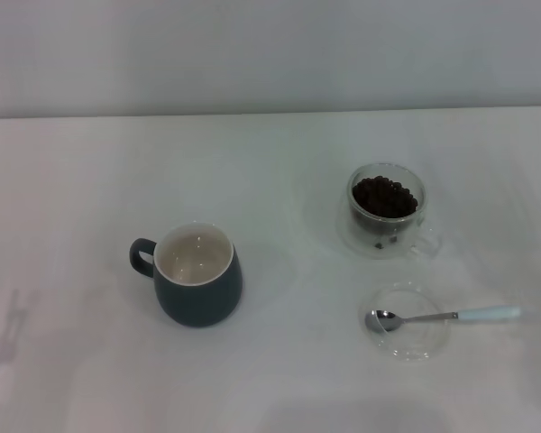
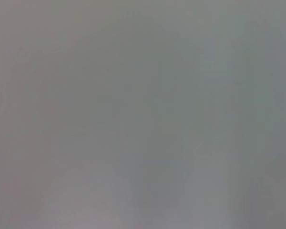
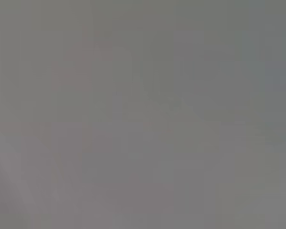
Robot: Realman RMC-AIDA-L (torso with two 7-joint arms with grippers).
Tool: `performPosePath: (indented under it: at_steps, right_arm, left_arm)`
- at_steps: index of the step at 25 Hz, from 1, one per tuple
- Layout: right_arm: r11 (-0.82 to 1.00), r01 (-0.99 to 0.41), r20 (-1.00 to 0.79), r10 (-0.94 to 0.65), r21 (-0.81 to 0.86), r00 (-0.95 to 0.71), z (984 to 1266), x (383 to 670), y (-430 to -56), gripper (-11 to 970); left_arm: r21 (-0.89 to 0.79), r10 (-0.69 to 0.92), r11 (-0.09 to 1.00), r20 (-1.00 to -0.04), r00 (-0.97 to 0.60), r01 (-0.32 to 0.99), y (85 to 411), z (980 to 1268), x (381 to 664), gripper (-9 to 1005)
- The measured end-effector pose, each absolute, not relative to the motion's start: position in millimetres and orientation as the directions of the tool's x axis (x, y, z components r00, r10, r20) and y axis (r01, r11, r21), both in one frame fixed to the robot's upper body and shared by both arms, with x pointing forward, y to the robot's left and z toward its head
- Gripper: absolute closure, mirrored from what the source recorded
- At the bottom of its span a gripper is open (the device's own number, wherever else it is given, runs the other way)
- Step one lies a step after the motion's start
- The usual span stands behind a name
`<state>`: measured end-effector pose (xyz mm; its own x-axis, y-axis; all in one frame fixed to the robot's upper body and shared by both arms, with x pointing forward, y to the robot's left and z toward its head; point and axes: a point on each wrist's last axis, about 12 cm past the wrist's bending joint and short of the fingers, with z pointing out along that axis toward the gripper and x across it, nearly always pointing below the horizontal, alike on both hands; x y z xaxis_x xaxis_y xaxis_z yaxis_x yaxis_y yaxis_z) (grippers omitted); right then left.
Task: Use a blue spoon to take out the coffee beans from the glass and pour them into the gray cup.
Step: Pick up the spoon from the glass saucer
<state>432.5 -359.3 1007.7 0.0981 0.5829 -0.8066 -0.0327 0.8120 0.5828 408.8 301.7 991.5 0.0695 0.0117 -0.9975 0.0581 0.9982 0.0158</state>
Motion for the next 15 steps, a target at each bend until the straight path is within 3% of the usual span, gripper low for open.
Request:
performPosePath:
  at_steps: [4, 11, 15]
  right_arm:
    - [0.739, -0.041, -0.737, 0.673, 0.672, 0.053, 1001.3, 414.0, -357.4, 101]
    - [0.622, -0.054, -0.624, 0.775, 0.781, -0.096, 989.9, 394.6, -345.4, 100]
    - [0.630, 0.007, -0.625, 0.770, 0.776, -0.128, 979.3, 378.7, -329.3, 102]
  left_arm:
    - [-0.125, -0.124, 0.992, -0.990, 0.072, -0.004, 311.1, 992.3, 412.2, 232]
    - [-0.175, -0.166, 0.983, -0.978, 0.123, -0.063, 315.5, 1000.2, 432.8, 235]
    - [-0.163, -0.155, 0.985, -0.979, 0.134, -0.050, 317.1, 1004.5, 445.8, 234]
